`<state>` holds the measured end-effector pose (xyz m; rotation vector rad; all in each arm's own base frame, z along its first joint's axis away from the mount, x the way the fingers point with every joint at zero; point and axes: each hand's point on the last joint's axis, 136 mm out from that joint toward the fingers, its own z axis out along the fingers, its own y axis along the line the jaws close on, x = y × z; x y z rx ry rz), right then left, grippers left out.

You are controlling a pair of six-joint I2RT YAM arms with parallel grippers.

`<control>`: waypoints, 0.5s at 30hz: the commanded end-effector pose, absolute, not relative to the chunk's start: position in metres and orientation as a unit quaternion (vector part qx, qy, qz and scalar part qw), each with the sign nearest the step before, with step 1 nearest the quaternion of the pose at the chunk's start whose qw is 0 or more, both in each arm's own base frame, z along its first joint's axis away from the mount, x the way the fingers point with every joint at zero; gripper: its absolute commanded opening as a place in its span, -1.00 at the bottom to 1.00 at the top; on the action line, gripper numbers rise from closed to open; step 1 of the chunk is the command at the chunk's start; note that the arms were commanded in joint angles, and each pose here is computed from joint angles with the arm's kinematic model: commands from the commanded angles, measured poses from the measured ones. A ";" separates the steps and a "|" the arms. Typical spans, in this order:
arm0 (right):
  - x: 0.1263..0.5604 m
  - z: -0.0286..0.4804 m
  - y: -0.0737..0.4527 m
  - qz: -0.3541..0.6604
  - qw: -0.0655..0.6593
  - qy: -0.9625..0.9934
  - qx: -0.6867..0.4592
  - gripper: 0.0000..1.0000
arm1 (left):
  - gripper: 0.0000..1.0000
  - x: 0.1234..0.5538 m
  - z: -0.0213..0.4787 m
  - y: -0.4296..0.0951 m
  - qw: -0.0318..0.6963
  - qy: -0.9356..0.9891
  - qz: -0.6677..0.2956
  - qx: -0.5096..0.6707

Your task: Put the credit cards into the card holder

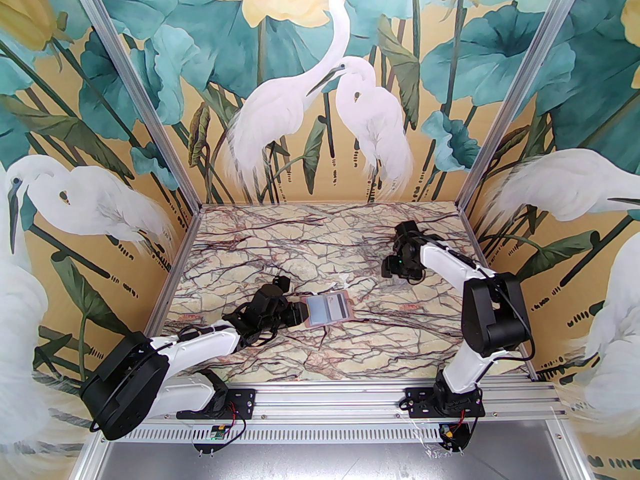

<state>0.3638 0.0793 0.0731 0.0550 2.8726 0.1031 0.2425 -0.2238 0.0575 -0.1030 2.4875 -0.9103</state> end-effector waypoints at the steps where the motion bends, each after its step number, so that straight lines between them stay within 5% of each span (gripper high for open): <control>1: 0.363 0.092 0.078 0.013 0.142 0.990 0.013 0.39 | -0.21 0.243 0.054 -0.223 0.239 0.912 -0.332 -0.041; 15: 0.373 0.109 0.042 -0.113 0.145 0.983 0.014 0.39 | -0.21 0.241 0.048 -0.222 0.235 0.912 -0.333 -0.043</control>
